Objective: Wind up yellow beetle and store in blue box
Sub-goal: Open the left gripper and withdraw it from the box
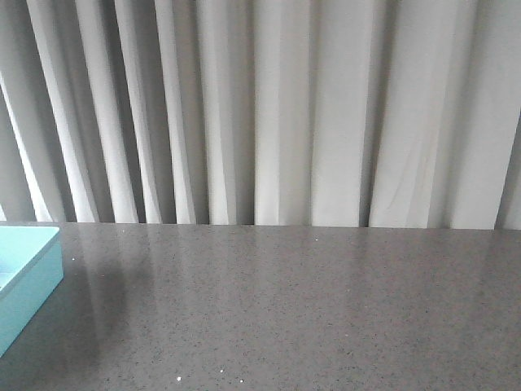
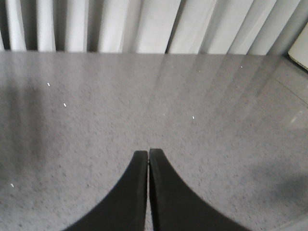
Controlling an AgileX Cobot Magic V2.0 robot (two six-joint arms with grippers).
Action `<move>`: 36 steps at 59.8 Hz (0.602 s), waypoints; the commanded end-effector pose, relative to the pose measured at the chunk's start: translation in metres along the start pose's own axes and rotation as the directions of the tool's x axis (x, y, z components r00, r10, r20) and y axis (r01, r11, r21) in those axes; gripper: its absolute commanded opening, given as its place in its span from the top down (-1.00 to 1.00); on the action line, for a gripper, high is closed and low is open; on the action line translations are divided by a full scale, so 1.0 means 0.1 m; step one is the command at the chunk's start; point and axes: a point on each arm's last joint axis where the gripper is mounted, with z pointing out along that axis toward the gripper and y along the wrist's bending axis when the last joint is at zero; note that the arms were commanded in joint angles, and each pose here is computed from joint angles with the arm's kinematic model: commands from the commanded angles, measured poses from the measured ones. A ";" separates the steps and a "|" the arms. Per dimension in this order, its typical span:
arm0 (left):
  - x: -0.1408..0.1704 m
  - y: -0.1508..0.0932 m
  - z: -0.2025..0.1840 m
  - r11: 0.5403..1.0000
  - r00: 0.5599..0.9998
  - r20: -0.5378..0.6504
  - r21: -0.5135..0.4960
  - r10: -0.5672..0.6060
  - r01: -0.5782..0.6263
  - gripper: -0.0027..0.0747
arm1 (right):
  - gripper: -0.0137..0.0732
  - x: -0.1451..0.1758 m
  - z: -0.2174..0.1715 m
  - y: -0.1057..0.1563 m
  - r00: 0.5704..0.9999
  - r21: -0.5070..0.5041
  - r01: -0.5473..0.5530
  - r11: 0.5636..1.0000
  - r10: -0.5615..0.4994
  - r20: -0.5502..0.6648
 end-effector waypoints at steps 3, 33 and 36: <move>0.17 -0.02 0.03 0.994 0.993 0.065 0.066 -0.093 0.089 0.95 | 0.70 -0.14 -0.03 -0.01 0.996 0.017 0.006 1.000 -0.007 0.088; 0.17 -0.08 -0.14 0.978 0.952 0.230 -0.103 0.201 -0.182 0.95 | 0.70 -0.14 -0.03 -0.01 0.996 0.017 0.006 1.000 -0.007 0.088; 0.19 -0.09 -0.14 0.971 0.948 0.217 -0.098 0.234 -0.217 0.95 | 0.70 -0.14 -0.03 -0.01 0.996 0.017 0.006 1.000 -0.007 0.088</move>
